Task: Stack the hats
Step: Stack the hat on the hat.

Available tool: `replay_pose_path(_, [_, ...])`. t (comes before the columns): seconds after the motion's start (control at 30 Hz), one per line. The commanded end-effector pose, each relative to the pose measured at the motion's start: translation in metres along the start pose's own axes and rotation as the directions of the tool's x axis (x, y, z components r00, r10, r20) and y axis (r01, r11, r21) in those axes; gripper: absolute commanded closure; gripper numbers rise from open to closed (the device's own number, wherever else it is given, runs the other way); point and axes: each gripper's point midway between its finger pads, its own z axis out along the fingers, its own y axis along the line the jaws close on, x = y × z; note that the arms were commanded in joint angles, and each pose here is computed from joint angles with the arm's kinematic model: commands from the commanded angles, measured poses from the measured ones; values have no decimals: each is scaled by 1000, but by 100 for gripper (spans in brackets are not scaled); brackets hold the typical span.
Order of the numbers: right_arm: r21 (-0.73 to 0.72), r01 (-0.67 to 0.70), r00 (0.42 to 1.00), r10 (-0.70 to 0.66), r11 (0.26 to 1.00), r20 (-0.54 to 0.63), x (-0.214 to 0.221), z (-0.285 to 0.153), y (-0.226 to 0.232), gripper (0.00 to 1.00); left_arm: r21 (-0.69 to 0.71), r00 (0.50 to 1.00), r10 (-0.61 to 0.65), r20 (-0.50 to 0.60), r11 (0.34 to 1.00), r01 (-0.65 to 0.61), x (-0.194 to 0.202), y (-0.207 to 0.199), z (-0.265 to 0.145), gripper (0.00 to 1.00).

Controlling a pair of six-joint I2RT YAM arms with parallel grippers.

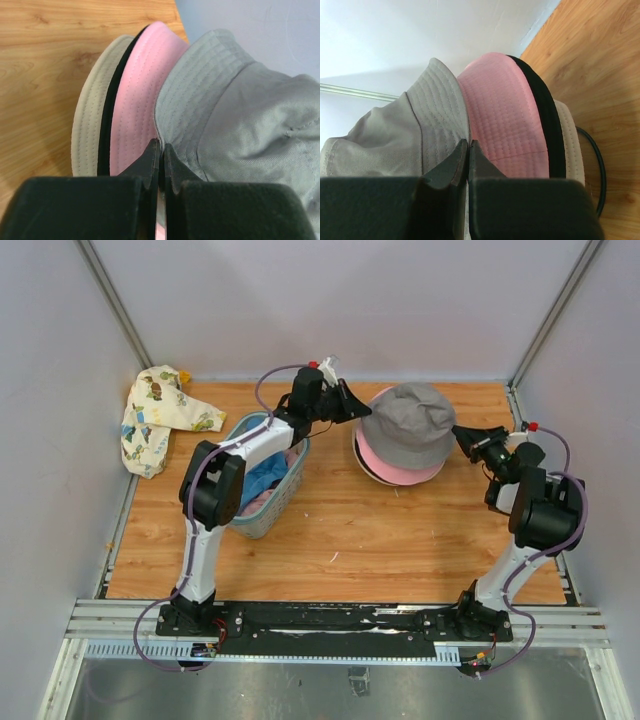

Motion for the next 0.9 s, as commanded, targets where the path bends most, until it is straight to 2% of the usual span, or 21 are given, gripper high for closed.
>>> replay_pose_path(0.0, [168, 6, 999, -13, 986, 38, -8, 13, -38, 99, -163, 998, -14, -61, 987, 4, 31, 49, -16, 99])
replay_pose_path(0.63, [252, 183, 982, -191, 950, 6, -29, 98, 11, 99, -102, 995, -26, -93, 995, 16, 94, 8, -43, 99])
replay_pose_path(0.73, [247, 189, 980, -198, 950, 12, -29, 101, 17, 95, -103, 996, -35, -77, 994, 27, 94, 5, -48, 91])
replay_pose_path(0.87, [243, 199, 977, -212, 949, 29, -32, 97, 27, 77, -104, 998, -39, -41, 994, 35, 88, 1, -56, 72])
